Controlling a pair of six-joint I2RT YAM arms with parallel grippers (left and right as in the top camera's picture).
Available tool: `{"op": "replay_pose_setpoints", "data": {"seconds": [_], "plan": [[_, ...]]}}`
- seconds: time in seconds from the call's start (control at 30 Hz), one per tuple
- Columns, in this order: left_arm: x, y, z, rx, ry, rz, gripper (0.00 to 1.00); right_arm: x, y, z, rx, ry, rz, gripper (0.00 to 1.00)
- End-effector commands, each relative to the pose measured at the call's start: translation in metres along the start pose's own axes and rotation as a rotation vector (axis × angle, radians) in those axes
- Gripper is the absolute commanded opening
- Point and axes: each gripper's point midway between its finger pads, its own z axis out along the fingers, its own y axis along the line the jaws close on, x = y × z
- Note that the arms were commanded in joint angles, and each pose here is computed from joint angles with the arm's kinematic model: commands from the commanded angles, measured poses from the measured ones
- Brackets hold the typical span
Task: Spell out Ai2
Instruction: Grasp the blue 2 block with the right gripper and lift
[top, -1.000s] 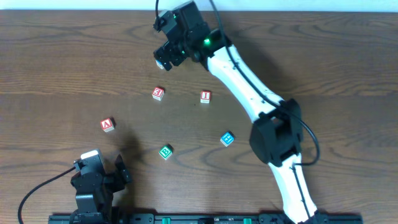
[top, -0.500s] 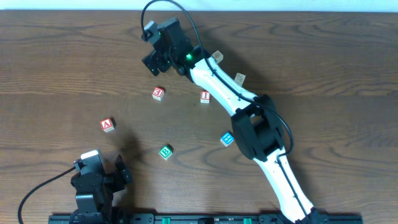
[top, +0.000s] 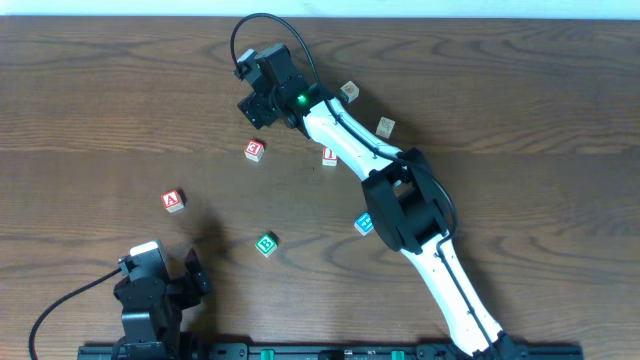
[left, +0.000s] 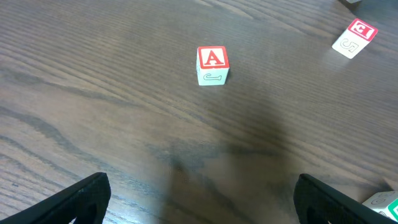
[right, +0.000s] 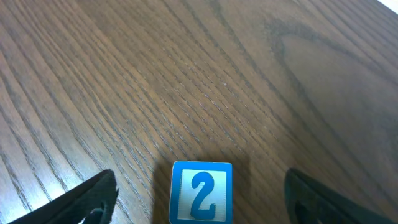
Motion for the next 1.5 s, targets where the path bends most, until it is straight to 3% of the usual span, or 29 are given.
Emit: {"op": "replay_pose_setpoints", "data": {"seconds": [0.0,0.93,1.03,1.07,1.1,1.47], "plan": [[0.018,0.004,0.002,-0.015,0.065,0.017,0.95,0.016,-0.011,0.011,0.008,0.028,0.026,0.81],[0.018,0.004,0.002,-0.015,0.065,0.017,0.95,0.021,-0.01,0.013,-0.015,0.038,0.033,0.5],[0.018,0.004,0.002,-0.015,0.066,0.016,0.95,0.021,-0.01,0.013,-0.016,0.039,0.033,0.41],[0.018,0.004,0.002,-0.015,0.066,0.016,0.95,0.022,-0.01,0.013,-0.016,0.042,0.033,0.29],[0.018,0.004,0.002,-0.015,0.065,0.017,0.95,0.023,-0.009,0.013,-0.016,0.045,0.034,0.27],[0.018,0.004,0.002,-0.015,0.065,0.016,0.95,0.02,-0.007,0.004,-0.02,0.061,0.072,0.18]]}}
